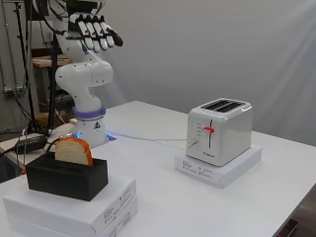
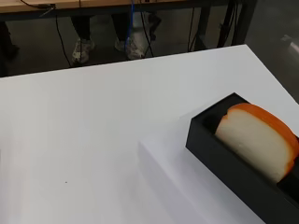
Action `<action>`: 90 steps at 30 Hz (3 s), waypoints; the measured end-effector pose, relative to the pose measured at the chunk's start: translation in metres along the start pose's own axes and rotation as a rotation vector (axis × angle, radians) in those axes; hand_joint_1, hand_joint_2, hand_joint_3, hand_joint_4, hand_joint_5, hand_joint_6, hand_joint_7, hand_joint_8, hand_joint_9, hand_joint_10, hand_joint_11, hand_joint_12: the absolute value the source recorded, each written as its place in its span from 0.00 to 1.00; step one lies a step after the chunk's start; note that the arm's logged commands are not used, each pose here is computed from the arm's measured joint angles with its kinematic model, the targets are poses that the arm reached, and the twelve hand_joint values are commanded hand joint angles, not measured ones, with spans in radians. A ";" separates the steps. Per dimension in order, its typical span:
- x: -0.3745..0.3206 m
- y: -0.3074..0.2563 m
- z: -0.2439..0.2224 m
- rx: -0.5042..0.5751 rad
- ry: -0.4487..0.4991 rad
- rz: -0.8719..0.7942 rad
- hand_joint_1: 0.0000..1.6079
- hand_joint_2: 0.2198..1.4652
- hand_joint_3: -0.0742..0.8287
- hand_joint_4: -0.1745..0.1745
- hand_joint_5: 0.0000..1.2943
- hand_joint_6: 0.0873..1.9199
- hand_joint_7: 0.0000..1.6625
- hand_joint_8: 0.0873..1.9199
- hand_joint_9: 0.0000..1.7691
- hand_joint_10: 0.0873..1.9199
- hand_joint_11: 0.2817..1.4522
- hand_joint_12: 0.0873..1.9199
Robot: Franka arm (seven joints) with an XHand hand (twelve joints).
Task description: Teleoperate dual arm-hand system to toast a bread
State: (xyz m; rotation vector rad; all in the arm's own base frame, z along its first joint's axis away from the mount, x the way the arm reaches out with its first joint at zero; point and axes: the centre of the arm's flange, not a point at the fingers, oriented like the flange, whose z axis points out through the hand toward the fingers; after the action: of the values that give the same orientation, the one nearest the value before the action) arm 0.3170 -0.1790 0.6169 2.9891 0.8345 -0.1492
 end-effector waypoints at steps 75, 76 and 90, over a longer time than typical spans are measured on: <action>0.343 -0.007 0.041 0.286 -0.049 -0.809 0.77 0.75 0.08 0.00 0.57 0.61 0.65 0.47 0.82 0.00 0.42 0.10; 0.356 -0.017 0.042 0.303 -0.051 -0.827 0.77 0.75 0.08 0.00 0.57 0.61 0.66 0.47 0.82 0.00 0.42 0.09; 0.404 -0.113 0.081 0.338 -0.077 -0.990 0.77 0.74 0.08 0.04 0.58 0.63 0.67 0.41 0.79 0.00 0.44 0.00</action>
State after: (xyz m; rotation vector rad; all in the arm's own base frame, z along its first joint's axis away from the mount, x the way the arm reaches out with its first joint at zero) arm 0.5959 0.1208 0.4945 2.4670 2.3683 -0.4484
